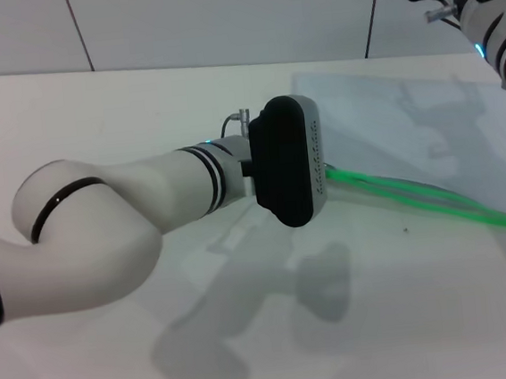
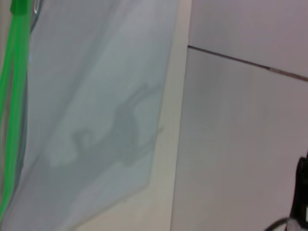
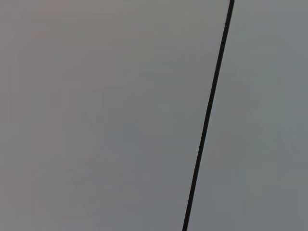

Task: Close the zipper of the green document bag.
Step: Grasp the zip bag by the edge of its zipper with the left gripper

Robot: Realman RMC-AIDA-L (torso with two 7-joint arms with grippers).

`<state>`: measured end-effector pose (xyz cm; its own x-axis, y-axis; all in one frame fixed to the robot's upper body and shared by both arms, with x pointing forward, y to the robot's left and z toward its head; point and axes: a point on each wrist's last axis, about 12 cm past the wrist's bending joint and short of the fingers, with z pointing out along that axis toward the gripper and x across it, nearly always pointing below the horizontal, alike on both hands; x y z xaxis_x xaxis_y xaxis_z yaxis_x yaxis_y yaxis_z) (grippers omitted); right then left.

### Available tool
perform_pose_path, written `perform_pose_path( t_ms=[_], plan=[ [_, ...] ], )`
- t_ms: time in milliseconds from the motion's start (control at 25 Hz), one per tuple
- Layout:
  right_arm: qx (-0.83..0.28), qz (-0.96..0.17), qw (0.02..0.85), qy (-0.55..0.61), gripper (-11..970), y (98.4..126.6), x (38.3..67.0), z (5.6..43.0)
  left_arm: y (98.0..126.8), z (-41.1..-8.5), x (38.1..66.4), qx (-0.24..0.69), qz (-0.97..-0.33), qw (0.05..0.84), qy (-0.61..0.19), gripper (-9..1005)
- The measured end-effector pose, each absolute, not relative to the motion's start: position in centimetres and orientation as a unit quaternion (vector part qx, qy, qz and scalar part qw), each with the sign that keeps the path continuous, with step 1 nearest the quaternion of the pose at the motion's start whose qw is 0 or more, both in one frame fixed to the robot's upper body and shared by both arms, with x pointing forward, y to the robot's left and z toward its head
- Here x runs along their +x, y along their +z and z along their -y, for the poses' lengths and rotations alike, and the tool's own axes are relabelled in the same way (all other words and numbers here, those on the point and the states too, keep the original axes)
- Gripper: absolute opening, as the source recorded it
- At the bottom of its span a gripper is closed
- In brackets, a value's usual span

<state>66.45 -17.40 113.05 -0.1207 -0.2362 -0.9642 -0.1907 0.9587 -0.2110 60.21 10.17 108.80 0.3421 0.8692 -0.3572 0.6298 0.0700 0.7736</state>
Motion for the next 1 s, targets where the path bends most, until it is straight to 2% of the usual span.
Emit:
perform_pose_path(
  t_ms=[680, 1000],
  plan=[
    [-0.144, -0.747, 0.648, -0.017, 851, 113.16, 66.51, 17.29, 108.45, -10.13, 60.43, 0.671, -0.561, 0.469, 0.126, 821],
    [-0.143, -0.747, 0.648, -0.016, 848, 113.16, 66.5, 17.2, 108.49, -10.09, 60.54, 0.667, -0.56, 0.474, 0.125, 701]
  ],
)
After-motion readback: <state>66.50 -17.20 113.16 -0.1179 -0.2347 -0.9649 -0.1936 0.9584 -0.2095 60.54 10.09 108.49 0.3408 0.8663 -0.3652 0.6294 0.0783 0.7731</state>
